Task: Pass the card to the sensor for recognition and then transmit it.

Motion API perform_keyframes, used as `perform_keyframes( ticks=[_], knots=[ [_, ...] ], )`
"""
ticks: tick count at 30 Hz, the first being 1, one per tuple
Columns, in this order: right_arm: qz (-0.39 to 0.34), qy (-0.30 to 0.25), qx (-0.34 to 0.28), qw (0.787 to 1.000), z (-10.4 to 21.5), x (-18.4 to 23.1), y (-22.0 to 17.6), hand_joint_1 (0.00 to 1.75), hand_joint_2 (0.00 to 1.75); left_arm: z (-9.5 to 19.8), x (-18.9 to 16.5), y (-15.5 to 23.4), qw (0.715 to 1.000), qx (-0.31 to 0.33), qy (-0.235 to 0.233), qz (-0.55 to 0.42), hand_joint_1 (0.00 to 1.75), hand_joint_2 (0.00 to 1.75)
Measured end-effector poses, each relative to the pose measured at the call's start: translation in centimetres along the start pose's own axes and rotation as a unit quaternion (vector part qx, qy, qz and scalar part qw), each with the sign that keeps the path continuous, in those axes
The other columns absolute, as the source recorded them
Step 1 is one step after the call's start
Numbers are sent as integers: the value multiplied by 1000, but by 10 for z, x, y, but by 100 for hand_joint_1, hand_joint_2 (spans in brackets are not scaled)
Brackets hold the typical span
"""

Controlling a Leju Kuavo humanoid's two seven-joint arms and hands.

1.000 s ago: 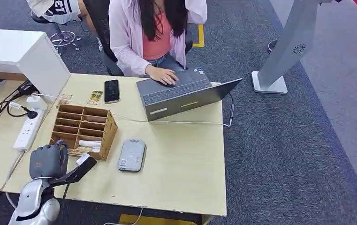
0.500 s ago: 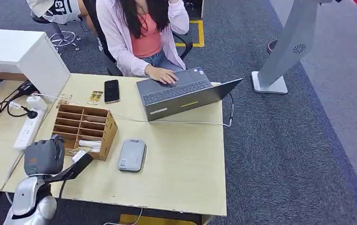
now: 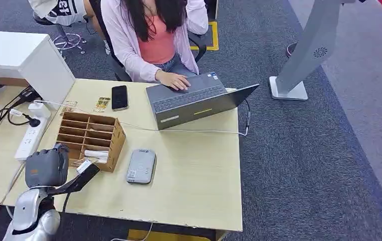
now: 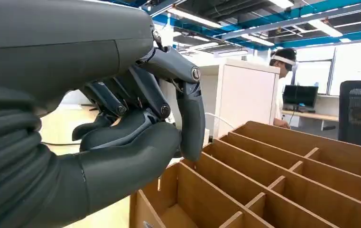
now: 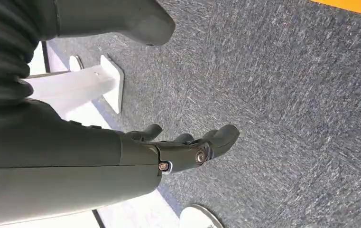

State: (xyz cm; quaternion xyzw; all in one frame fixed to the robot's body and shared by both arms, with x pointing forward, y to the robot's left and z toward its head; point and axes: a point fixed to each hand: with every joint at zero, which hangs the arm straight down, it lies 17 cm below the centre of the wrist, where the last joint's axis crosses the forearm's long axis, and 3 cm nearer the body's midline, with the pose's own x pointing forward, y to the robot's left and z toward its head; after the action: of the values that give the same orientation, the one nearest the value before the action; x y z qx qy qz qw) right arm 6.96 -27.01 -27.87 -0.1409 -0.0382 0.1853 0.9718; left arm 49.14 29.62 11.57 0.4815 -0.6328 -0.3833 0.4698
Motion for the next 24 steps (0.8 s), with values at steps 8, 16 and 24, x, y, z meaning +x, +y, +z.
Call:
perform_keyframes(
  ticks=[8,16,24],
  knots=[
    [0,0,0,1000,0,0,0,0,175,1,2,-1,1000,0,-5,0,175,175],
    [-7,3,0,1000,0,0,0,0,175,6,49,8,998,15,-66,-1,0,175],
    [-8,3,0,1000,0,0,1,0,175,9,92,23,994,43,-105,8,0,175]
  ],
)
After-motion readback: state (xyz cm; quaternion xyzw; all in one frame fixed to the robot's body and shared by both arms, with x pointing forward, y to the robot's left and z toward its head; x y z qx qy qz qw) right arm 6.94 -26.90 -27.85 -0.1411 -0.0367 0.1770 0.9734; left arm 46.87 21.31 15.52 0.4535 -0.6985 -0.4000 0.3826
